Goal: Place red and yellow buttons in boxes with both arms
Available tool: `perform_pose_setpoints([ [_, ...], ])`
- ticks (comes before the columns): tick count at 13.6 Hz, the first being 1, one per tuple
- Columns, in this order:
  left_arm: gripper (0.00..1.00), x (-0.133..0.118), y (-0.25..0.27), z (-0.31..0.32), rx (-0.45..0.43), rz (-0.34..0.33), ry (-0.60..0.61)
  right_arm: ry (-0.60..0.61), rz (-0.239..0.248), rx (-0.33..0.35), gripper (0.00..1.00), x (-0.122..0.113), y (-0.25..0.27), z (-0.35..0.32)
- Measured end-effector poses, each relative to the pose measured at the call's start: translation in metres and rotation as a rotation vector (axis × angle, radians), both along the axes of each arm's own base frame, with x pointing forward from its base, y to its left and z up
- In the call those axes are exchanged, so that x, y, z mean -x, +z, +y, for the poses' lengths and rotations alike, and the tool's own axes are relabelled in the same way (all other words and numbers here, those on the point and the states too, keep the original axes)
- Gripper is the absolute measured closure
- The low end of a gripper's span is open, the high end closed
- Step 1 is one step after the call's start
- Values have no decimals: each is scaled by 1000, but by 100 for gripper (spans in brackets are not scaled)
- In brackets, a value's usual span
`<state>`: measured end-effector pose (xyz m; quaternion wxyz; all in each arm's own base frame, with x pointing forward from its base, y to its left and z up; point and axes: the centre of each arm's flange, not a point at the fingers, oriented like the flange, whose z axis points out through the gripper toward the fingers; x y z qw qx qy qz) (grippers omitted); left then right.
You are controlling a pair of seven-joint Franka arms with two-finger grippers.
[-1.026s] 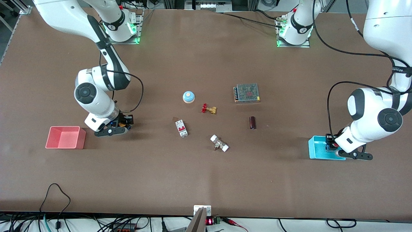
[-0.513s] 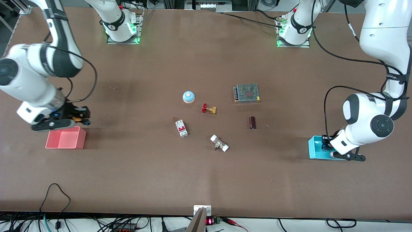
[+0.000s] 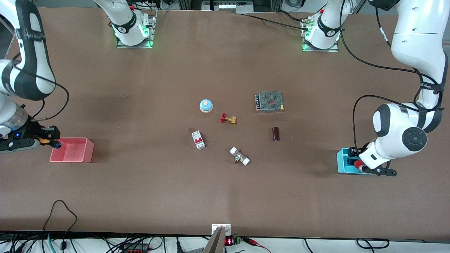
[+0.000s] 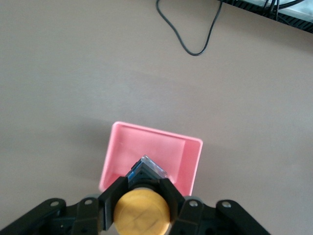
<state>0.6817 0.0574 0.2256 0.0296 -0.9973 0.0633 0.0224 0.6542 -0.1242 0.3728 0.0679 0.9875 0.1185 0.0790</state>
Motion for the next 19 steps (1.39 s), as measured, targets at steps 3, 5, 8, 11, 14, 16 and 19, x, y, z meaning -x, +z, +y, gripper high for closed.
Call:
perform_pose_setpoints([
  [3, 0, -5, 16, 0, -1, -25, 0, 3, -23, 8, 64, -12, -39, -8],
  [5, 0, -4, 32, -3, 1, -19, 0, -12, -22, -11, 64, -15, -53, -8],
  [8, 0, 0, 64, -7, 1, -6, -2, -2, -7, -40, 64, -14, -64, -7],
  [11, 0, 7, 118, -19, -1, -33, -15, 31, 24, -40, 64, -13, -81, -7],
  [14, 0, 23, 196, -46, -3, -78, -45, 51, 63, -40, 64, -10, -105, -8],
  [16, 0, 40, 248, -60, 12, -112, -35, 63, 79, -40, 64, -9, -115, -9],
  [19, 0, 69, 303, -64, 15, -108, 38, 70, 89, -40, 64, -8, -122, -10],
])
